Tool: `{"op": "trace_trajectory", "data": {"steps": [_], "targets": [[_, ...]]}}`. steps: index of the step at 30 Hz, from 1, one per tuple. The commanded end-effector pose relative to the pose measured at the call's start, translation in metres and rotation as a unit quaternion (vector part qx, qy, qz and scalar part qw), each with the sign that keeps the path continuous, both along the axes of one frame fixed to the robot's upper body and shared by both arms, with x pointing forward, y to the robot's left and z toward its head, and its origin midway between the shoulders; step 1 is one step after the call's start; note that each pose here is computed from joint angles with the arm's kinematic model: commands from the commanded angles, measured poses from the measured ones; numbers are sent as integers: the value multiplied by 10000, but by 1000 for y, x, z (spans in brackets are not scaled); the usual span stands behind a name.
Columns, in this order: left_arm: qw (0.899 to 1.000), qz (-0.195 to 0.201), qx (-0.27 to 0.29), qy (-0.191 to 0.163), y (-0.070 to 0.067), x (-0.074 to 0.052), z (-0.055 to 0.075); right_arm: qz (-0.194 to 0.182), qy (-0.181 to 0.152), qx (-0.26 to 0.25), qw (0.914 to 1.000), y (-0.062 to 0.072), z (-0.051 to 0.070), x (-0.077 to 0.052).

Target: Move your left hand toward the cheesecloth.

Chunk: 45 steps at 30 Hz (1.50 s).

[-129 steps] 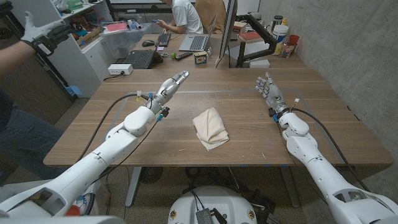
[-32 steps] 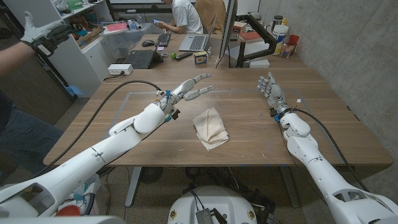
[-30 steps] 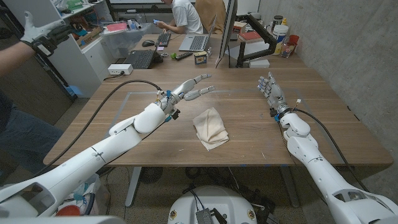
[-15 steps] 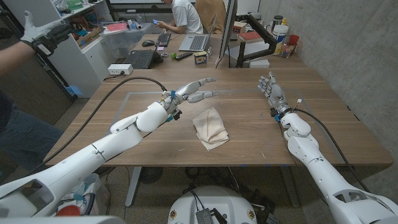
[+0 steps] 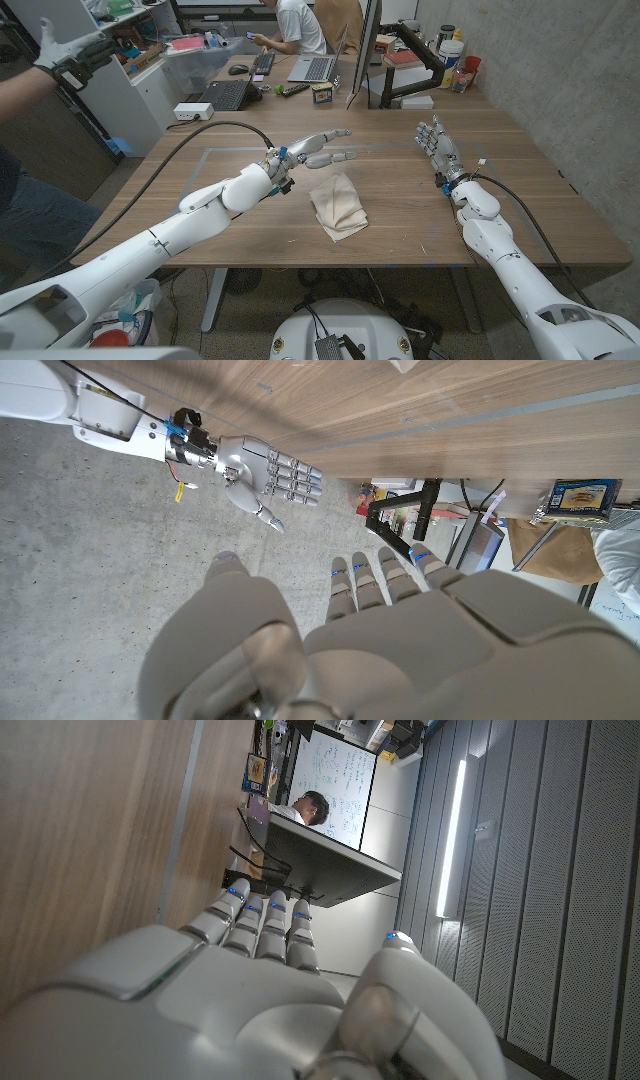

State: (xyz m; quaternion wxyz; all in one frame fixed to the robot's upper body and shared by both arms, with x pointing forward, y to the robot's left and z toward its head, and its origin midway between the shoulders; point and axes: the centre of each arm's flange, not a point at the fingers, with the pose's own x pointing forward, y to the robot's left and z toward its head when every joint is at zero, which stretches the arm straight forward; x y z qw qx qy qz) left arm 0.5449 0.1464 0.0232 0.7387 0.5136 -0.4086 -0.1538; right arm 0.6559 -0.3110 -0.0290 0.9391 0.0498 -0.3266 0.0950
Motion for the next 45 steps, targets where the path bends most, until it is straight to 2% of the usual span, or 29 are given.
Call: {"op": "trace_trajectory", "data": {"steps": [1, 18, 38, 45], "targets": [[9997, 60, 245, -8, -5, -1, -2, 0, -17, 34, 10000, -1, 0, 0], [9983, 85, 573, -41, -10, -1, -7, -5, -60, 6, 10000, 1, 2, -1], [9964, 163, 831, 39, -13, 9, -17, -46, -55, 1, 10000, -1, 6, 2], [9945, 244, 1022, -35, -15, 12, -19, -50, -20, 11, 10000, 0, 5, 4]]}}
